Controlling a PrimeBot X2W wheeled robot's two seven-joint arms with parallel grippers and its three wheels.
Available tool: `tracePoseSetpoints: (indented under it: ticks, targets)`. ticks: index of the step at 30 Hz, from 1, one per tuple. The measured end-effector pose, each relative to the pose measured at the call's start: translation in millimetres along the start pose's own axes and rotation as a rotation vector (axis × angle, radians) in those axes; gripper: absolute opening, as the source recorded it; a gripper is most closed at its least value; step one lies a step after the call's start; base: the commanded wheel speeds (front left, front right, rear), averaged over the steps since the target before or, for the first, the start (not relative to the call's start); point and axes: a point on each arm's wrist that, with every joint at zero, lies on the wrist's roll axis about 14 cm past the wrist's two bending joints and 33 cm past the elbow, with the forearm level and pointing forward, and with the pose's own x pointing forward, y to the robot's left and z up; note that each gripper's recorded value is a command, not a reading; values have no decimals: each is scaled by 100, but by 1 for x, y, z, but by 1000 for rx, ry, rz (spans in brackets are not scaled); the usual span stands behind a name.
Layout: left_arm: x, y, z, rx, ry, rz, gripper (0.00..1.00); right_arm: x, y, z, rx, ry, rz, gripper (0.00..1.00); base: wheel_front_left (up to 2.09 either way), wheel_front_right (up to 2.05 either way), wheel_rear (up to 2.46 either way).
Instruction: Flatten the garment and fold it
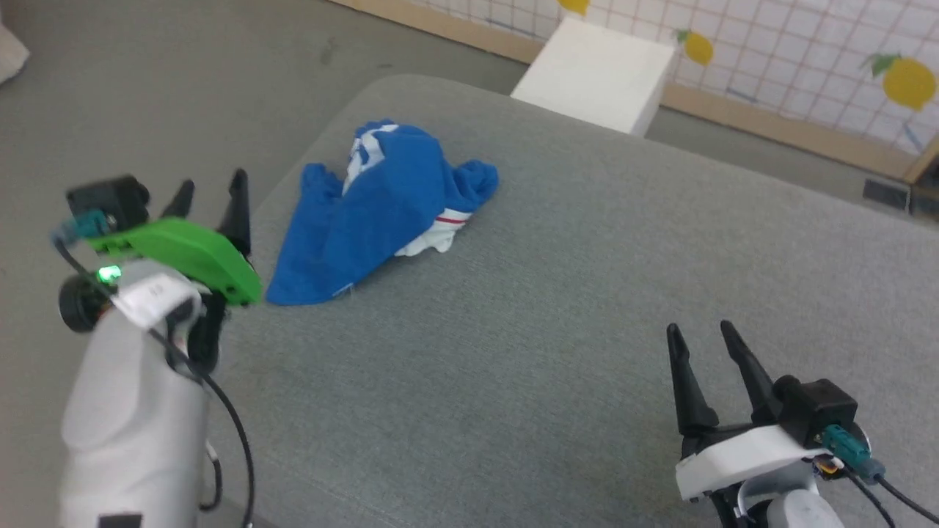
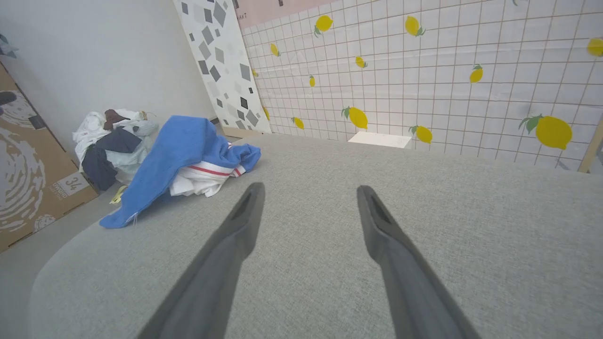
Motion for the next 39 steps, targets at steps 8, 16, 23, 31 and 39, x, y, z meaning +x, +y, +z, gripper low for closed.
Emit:
tracePoseSetpoints:
  ticks: [8, 16, 23, 31, 39]
  targets:
    - [54, -9, -25, -32, 252, -4, 100, 5, -38, -5, -22, -2, -86, 100, 0, 0, 0]
    - [93, -39, -78, -49, 549, -38, 100, 0, -82, -21, -36, 37, -188, 100, 0, 0, 0]
    - [100, -57, -141, -44, 835, -30, 100, -12, -119, -39, -42, 81, -278, 100, 0, 0, 0]
    - [92, -67, -202, -29, 1087, 25, 100, -25, -150, -60, -36, 132, -358, 100, 0, 0, 0]
    - [95, -68, -206, -52, 1107, 39, 0, -27, -154, -64, -35, 139, -367, 100, 0, 0, 0]
